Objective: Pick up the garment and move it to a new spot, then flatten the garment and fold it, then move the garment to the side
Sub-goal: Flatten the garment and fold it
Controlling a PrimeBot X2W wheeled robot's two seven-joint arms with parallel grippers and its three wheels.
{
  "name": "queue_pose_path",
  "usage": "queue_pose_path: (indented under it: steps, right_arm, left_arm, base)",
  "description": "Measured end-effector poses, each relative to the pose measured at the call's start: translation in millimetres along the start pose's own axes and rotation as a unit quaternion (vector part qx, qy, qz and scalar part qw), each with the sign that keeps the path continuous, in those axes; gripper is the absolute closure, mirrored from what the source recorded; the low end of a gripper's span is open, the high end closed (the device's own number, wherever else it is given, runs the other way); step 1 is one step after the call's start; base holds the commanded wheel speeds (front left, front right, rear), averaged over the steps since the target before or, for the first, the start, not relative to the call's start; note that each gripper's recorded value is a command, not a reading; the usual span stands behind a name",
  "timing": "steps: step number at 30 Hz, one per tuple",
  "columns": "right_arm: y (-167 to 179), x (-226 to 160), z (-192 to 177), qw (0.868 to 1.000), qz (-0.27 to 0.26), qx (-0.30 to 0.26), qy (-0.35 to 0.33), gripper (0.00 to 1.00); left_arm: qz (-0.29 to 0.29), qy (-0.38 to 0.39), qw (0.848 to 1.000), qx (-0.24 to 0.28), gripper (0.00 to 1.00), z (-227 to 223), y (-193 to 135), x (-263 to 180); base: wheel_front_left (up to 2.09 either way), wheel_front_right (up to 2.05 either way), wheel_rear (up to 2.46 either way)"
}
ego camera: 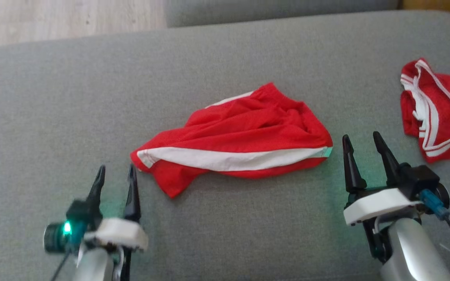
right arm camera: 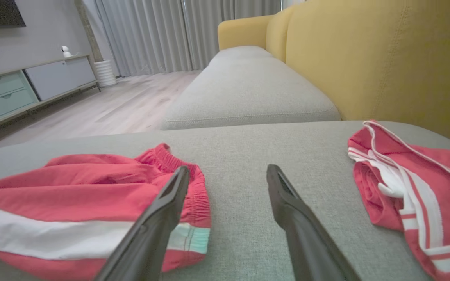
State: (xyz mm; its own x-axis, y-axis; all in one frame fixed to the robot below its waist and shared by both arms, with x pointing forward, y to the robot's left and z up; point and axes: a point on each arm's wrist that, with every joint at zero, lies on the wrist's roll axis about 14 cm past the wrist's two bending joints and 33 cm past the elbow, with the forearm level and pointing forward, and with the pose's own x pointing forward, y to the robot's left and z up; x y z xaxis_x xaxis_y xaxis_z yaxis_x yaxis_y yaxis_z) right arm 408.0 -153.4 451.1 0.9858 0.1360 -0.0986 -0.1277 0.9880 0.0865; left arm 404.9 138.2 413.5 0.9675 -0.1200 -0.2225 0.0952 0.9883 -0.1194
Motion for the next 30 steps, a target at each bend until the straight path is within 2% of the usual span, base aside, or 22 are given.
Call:
queue_pose_path:
  steps: [7, 13, 23, 27, 30]
  right_arm:
    - [12.3, -16.6, 15.4, 1.0, 0.014, -0.002, -0.025, 0.0]
    - [21.0, -37.7, 8.2, 1.0, 0.023, -0.002, -0.018, 0.0]
    - [23.4, -43.4, 7.6, 0.999, 0.026, -0.003, -0.018, 0.0]
    - [23.6, -42.6, 5.7, 1.0, 0.026, -0.002, -0.015, 0.0]
    - [25.1, -40.7, 1.1, 1.0, 0.029, -0.002, -0.008, 0.0]
  left_arm:
    - [0.026, -0.034, 0.999, 0.024, 0.0, 10.7, 10.4, -42.2]
    - [0.031, -0.042, 0.998, 0.024, 0.0, 9.8, 12.0, -67.4]
    - [0.029, -0.048, 0.998, 0.024, 0.0, 11.3, 9.5, -74.8]
    - [0.022, -0.045, 0.999, 0.005, 0.0, 9.1, 5.2, -74.1]
    - [-0.004, -0.037, 0.999, -0.027, 0.0, 4.0, -5.3, -71.5]
  base:
    - [0.0, 0.0, 0.0]
    - [0.0, 0.0, 0.0]
    - [0.0, 0.0, 0.0]
    - [0.0, 0.0, 0.0]
    - [0.0, 0.0, 0.0]
